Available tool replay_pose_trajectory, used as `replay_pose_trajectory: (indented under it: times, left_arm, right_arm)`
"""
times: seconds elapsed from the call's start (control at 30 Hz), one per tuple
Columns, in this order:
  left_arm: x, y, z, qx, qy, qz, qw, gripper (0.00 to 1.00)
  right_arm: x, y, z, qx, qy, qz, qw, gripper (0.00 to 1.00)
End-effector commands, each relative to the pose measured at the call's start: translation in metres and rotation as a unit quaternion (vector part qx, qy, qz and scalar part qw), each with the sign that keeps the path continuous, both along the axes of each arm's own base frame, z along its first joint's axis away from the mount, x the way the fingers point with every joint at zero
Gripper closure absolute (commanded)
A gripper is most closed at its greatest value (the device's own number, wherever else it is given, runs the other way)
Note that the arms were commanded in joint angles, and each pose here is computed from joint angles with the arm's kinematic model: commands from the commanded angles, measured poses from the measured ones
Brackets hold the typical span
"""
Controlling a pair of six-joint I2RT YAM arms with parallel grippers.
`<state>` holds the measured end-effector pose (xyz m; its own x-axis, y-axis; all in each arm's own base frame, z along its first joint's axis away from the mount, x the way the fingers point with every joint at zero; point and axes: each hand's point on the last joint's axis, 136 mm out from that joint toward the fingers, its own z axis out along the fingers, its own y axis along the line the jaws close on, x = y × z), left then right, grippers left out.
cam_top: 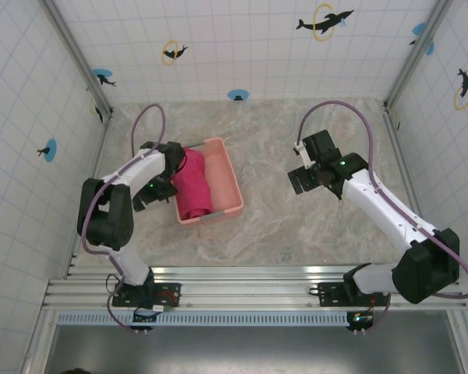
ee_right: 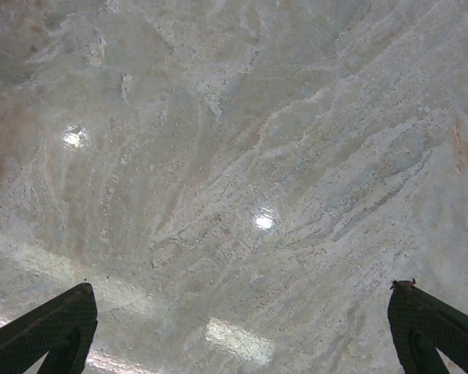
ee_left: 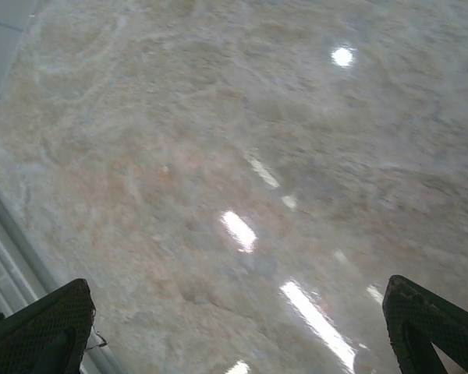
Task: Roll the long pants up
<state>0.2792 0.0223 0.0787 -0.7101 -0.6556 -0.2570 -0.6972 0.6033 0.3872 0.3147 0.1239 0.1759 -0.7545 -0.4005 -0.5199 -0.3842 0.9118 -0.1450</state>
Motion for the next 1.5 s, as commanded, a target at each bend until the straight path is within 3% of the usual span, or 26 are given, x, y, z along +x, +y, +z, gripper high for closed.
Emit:
replay_pose_trajectory:
  times: [0.0,0.17,0.27,0.43,0.6,0.73,0.8,0.9,0.97,1.07,1.13,1.2,1.3,1.4,1.47]
  left_arm:
    - [0.023,-0.047,-0.022,-0.039,-0.008,-0.011,0.999,0.02]
    - [0.069,-0.112,-0.041,-0.084,-0.052,-0.051,0.994,0.02]
    - [0.105,-0.129,-0.016,-0.075,-0.104,-0.086,0.988,0.03]
    - [0.132,-0.089,0.093,0.006,-0.239,-0.146,0.96,0.03]
    - [0.092,-0.039,0.144,0.114,-0.318,-0.271,0.901,0.03]
    - [0.053,-0.013,0.124,0.194,-0.308,-0.341,0.867,0.02]
    - [0.043,-0.001,0.112,0.225,-0.301,-0.33,0.866,0.02]
    - [0.04,0.012,0.092,0.254,-0.296,-0.306,0.869,0.02]
    - [0.05,0.005,0.084,0.232,-0.286,-0.336,0.867,0.03]
    - [0.07,-0.013,0.083,0.219,-0.289,-0.402,0.841,0.02]
    - [0.07,0.0,0.082,0.217,-0.294,-0.381,0.849,0.02]
    - [0.068,0.01,0.077,0.196,-0.307,-0.367,0.856,0.03]
    - [0.065,0.008,0.07,0.189,-0.313,-0.399,0.841,0.02]
    - [0.058,0.011,0.056,0.193,-0.317,-0.405,0.836,0.03]
    - [0.054,0.012,0.047,0.195,-0.332,-0.401,0.831,0.03]
  right_arm:
    - [0.001,-0.009,0.021,-0.006,-0.023,-0.005,1.0,0.01]
    - [0.001,-0.013,0.023,-0.006,-0.026,-0.011,1.0,0.01]
    - [0.003,-0.016,0.024,-0.003,-0.027,-0.015,1.0,0.01]
    - [0.015,-0.024,0.037,-0.003,-0.062,-0.036,0.997,0.01]
    - [0.048,-0.072,0.053,-0.022,-0.144,-0.141,0.979,0.01]
    - [0.059,-0.103,0.031,-0.085,-0.179,-0.185,0.963,0.01]
    - [0.057,-0.124,0.019,-0.103,-0.192,-0.231,0.948,0.01]
    - [0.048,-0.146,-0.009,-0.042,-0.229,-0.286,0.93,0.01]
    - [0.044,-0.136,-0.018,-0.031,-0.281,-0.231,0.931,0.01]
    - [0.032,-0.127,-0.026,-0.008,-0.313,-0.189,0.931,0.01]
    - [0.03,-0.115,-0.034,0.033,-0.319,-0.168,0.932,0.01]
    - [0.031,-0.114,-0.041,0.026,-0.316,-0.164,0.934,0.01]
    - [0.032,-0.123,-0.044,0.039,-0.341,-0.191,0.92,0.01]
    - [0.05,-0.1,-0.053,0.063,-0.323,-0.134,0.935,0.01]
    - [0.058,-0.089,-0.052,0.041,-0.325,-0.099,0.94,0.01]
